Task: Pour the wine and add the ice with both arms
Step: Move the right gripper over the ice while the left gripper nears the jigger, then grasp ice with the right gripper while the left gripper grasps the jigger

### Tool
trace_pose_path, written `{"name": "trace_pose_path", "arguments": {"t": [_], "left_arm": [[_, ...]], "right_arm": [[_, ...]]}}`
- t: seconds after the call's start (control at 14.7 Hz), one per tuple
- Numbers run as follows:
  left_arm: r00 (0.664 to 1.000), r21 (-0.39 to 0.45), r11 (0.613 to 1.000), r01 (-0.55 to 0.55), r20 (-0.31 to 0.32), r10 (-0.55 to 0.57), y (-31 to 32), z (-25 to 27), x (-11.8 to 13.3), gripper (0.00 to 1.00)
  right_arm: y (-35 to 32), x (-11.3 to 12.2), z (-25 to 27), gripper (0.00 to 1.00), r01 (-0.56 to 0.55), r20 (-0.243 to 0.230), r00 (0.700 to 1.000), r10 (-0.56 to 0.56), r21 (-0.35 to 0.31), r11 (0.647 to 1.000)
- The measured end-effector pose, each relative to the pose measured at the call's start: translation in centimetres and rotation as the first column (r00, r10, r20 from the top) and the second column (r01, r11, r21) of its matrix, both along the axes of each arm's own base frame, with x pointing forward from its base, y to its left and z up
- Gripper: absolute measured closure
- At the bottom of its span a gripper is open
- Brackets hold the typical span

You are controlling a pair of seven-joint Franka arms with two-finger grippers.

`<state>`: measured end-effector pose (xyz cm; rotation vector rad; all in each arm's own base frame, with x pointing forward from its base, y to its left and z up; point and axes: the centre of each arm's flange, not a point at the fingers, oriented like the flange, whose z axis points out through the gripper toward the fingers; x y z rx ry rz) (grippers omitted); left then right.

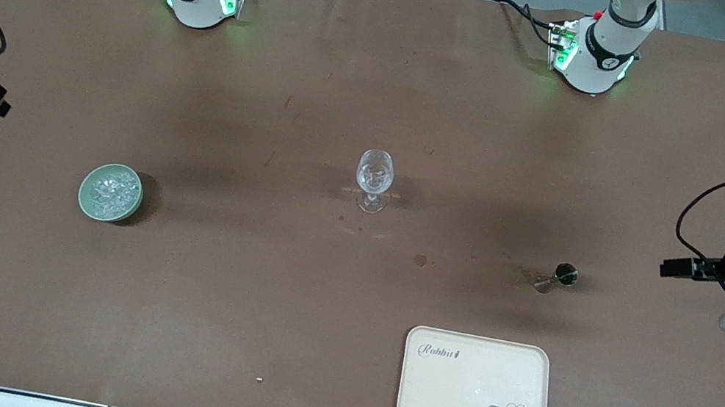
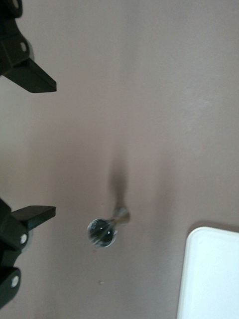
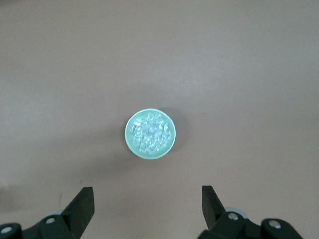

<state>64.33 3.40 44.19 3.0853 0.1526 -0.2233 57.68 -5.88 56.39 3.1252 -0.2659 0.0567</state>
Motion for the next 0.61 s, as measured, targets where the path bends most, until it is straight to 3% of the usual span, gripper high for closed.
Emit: {"name": "trace_pose_path", "arguments": {"t": [0.27,0.61], "left_arm": [[1.000,-0.062,0.998,0.017,0.016,-0.016,1.5,-2.8,1.1,0.00],[1.000,-0.229,0.973,-0.002,0.011,0.005,5.1,-7.0,1.6,0.00]], "right_arm": [[0.1,1.2,-8.3,0.04,-0.004,0.019,1.000,0.004,-0.005,1.000],[0.3,1.8,-17.3,0.04,-0.008,0.003,1.000,0.008,-0.010,1.000]]}}
